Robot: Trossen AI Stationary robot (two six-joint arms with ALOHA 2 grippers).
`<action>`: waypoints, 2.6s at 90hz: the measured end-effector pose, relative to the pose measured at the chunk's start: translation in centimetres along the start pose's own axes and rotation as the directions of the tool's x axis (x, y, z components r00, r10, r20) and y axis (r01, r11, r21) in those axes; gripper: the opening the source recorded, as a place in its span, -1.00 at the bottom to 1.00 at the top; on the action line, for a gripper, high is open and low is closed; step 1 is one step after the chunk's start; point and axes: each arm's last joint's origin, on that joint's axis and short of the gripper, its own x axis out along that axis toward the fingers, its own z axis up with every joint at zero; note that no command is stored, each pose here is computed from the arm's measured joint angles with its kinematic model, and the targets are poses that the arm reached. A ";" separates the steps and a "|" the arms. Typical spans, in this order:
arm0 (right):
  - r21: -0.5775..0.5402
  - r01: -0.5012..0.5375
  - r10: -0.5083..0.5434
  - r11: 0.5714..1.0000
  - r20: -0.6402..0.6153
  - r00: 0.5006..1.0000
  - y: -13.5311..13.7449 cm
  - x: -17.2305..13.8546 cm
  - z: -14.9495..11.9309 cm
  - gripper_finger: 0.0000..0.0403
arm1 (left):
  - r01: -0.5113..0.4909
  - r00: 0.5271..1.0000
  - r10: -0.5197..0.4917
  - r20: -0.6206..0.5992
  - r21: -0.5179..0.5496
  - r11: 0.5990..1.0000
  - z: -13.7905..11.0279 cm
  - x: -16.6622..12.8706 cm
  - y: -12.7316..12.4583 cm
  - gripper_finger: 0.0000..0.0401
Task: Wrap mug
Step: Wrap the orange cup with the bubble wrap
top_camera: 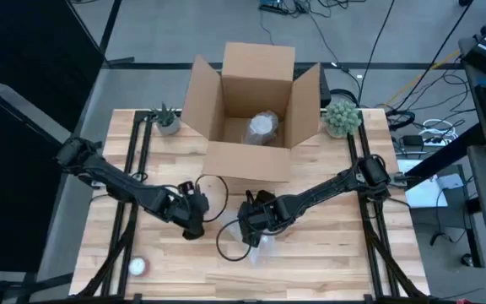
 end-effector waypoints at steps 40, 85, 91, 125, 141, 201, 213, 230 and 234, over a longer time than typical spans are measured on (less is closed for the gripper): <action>-0.011 -0.021 0.021 1.000 0.026 0.999 0.2 0.0 0.3 0.34 | 0.286 0.855 -0.336 0.395 0.181 0.941 3.6 2.5 -2.7 -0.40; -0.006 -0.020 0.020 1.000 0.019 1.000 0.2 -0.1 0.2 0.34 | 0.304 0.864 -0.345 0.367 0.165 0.938 4.5 3.5 -3.8 -0.40; -0.002 -0.022 0.022 1.000 0.022 0.999 0.2 -0.1 0.3 0.34 | 0.293 0.879 -0.335 0.340 0.169 0.941 4.2 3.7 -3.7 -0.40; 0.007 -0.022 0.022 1.000 0.035 0.999 0.1 -0.1 0.5 0.34 | 0.332 0.834 -0.359 0.419 0.138 0.933 5.4 0.1 -2.9 -0.40; 0.014 -0.040 0.039 0.999 0.060 0.997 0.3 -0.1 0.7 0.34 | 0.332 0.827 -0.362 0.430 0.145 0.932 5.4 1.2 -3.3 -0.40; -0.077 -0.105 0.100 0.991 -0.063 0.993 0.1 -7.0 2.5 0.34 | 0.272 0.890 -0.289 0.352 0.100 0.957 4.2 4.1 -3.3 -0.40; -0.082 -0.098 0.093 0.992 -0.060 0.994 -0.1 -7.9 2.7 0.34 | 0.275 0.888 -0.292 0.356 0.098 0.956 4.3 4.1 -3.3 -0.40; -0.011 -0.050 0.051 0.999 0.110 0.993 0.4 -8.8 3.6 0.34 | 0.286 0.886 -0.294 0.360 0.075 0.955 4.3 4.1 -3.3 -0.40; 0.021 -0.033 0.031 0.999 0.115 0.993 0.5 -7.7 3.6 0.34 | 0.287 0.885 -0.294 0.361 0.075 0.955 4.3 4.1 -3.3 -0.40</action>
